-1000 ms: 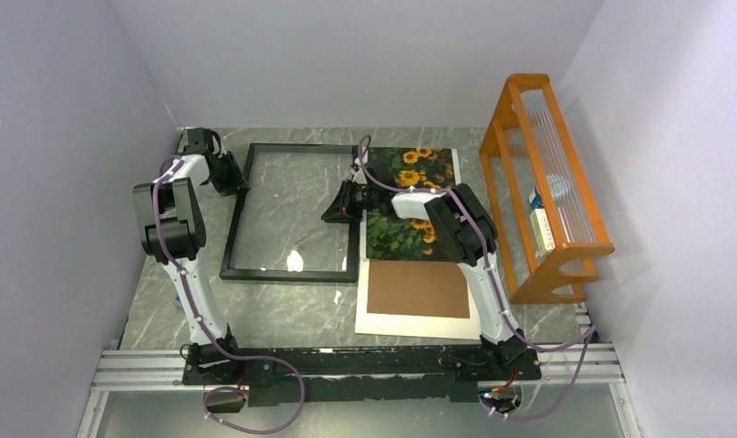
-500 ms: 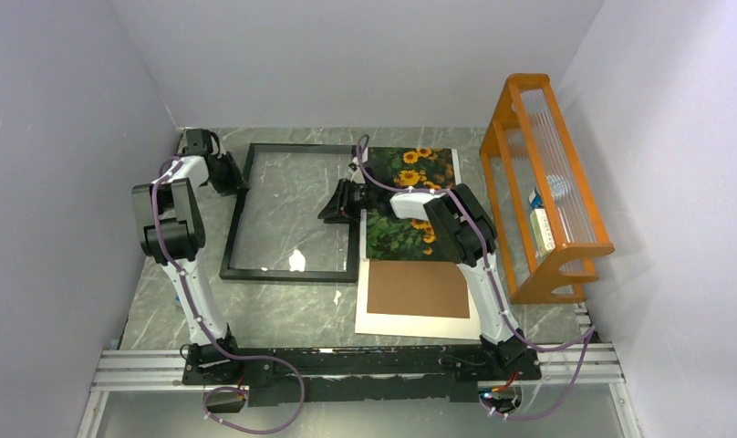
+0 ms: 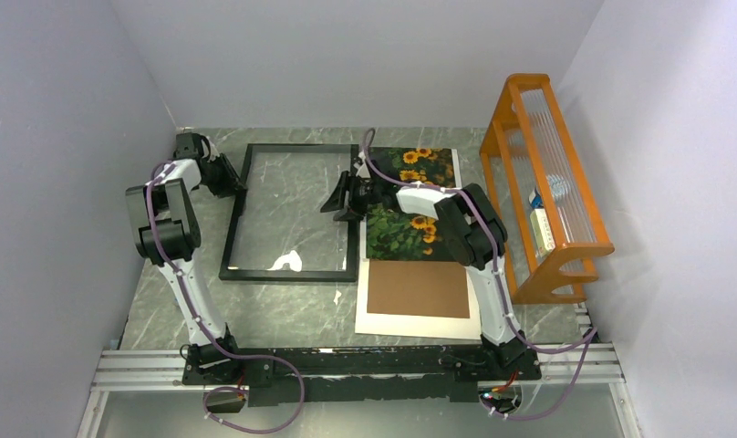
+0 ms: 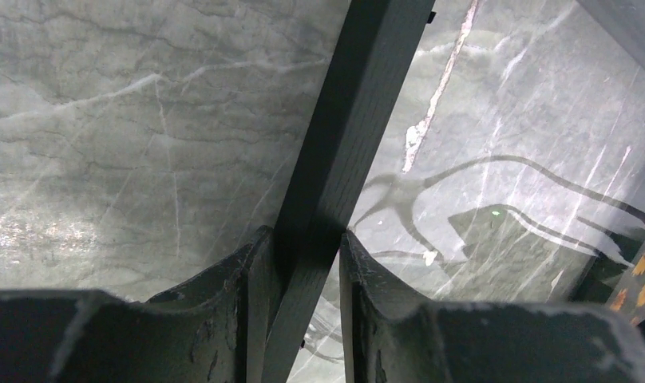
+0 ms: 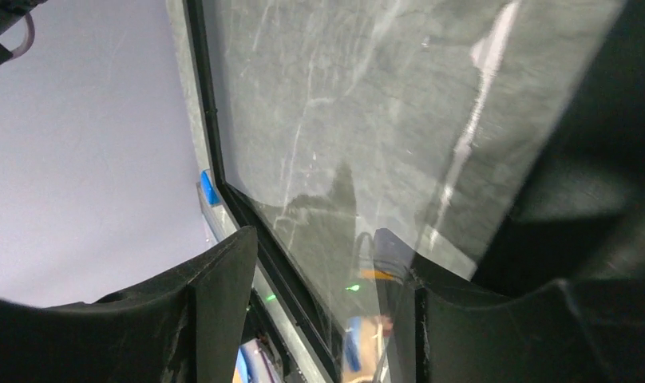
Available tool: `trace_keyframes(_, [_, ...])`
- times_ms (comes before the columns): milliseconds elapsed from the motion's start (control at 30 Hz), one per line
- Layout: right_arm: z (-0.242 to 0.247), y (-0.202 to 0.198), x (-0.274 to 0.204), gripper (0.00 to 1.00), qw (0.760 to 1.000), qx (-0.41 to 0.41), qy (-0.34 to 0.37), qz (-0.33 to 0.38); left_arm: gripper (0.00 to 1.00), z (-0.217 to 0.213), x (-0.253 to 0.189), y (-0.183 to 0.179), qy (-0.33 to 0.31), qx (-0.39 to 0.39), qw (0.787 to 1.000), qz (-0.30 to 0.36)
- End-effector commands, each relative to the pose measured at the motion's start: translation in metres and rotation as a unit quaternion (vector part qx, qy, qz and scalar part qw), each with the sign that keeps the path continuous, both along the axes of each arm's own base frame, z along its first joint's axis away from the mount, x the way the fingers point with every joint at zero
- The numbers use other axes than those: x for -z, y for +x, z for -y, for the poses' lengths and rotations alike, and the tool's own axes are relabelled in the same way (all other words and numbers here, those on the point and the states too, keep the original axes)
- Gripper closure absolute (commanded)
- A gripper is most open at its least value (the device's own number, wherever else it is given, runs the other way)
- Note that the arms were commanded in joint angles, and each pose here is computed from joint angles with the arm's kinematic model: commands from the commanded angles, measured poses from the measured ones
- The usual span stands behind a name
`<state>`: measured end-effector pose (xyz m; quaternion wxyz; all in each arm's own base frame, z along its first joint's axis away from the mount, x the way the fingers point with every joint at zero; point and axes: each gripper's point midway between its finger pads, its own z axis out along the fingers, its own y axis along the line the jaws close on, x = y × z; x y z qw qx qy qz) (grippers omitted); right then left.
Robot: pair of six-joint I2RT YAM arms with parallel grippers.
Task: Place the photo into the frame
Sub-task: Place the photo frame item in the photo frame.
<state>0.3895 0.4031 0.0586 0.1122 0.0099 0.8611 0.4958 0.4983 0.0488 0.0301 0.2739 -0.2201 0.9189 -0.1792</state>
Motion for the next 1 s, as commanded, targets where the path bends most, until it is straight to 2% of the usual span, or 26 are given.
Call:
trace_keyframes(0, [0.027,0.009,-0.024,0.39,0.999,0.034,-0.036,0.014,0.65,-0.017,0.034,-0.024,0.01,-0.021,0.998,-0.058])
trace_keyframes(267, [0.069,0.028,-0.03,0.39,0.986,0.106,-0.121,0.039,0.63,-0.017,0.032,-0.023,0.006,-0.02,0.998,-0.055])
trace_keyframes(667, [0.047,0.053,-0.05,0.51,0.981,0.096,-0.113,0.122,0.48,-0.022,0.01,-0.014,0.01,-0.027,0.999,-0.034])
trace_keyframes(967, [0.045,0.112,-0.078,0.53,0.957,0.153,-0.101,0.226,0.29,-0.024,-0.022,0.019,0.003,-0.033,0.999,0.026])
